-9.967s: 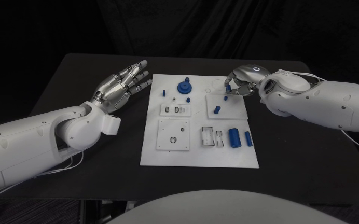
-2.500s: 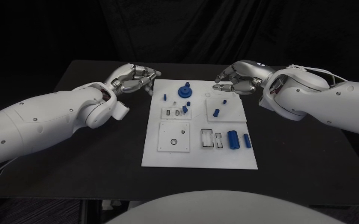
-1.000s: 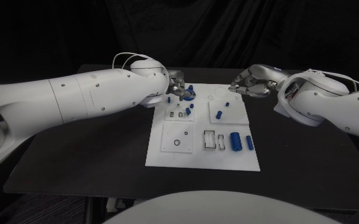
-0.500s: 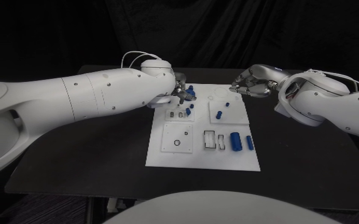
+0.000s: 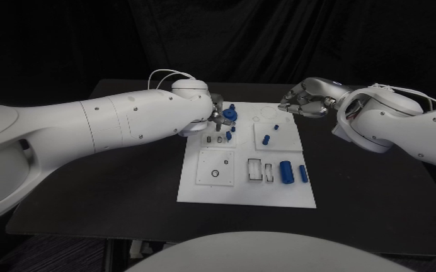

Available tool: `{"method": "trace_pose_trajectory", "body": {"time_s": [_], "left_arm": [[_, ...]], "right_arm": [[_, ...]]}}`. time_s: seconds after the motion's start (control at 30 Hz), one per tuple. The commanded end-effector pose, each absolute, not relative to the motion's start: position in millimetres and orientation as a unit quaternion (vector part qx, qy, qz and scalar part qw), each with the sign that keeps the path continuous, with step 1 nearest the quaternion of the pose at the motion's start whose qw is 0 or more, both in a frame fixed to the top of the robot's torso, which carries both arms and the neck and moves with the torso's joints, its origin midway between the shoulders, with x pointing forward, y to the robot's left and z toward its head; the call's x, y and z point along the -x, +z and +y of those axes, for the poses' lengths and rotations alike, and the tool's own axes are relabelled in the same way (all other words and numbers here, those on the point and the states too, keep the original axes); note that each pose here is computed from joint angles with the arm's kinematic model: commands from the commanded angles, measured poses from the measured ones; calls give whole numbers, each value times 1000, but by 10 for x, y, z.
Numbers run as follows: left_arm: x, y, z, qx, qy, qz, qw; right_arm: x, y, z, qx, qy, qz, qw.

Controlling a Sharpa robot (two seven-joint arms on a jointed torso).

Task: Assemble the parts on the task board

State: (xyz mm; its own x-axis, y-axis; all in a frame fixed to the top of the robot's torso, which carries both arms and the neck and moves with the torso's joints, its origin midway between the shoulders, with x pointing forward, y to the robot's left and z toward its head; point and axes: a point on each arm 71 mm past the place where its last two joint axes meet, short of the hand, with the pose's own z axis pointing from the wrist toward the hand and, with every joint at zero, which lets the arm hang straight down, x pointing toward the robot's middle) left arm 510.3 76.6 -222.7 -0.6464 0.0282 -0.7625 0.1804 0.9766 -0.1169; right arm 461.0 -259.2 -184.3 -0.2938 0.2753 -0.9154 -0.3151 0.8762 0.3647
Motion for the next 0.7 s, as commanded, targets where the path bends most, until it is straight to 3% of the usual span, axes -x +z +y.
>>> {"method": "trace_pose_trajectory", "body": {"time_s": [0.03,0.7], "left_arm": [[-5085,-2262,736,-52,-95,901,420],[-5085,-2412,726,-34,-120,894,430]], "right_arm": [[-4622,-1827,-2582,10,246,761,600],[-4647,-1828,-2521,17,250,758,602]]}}
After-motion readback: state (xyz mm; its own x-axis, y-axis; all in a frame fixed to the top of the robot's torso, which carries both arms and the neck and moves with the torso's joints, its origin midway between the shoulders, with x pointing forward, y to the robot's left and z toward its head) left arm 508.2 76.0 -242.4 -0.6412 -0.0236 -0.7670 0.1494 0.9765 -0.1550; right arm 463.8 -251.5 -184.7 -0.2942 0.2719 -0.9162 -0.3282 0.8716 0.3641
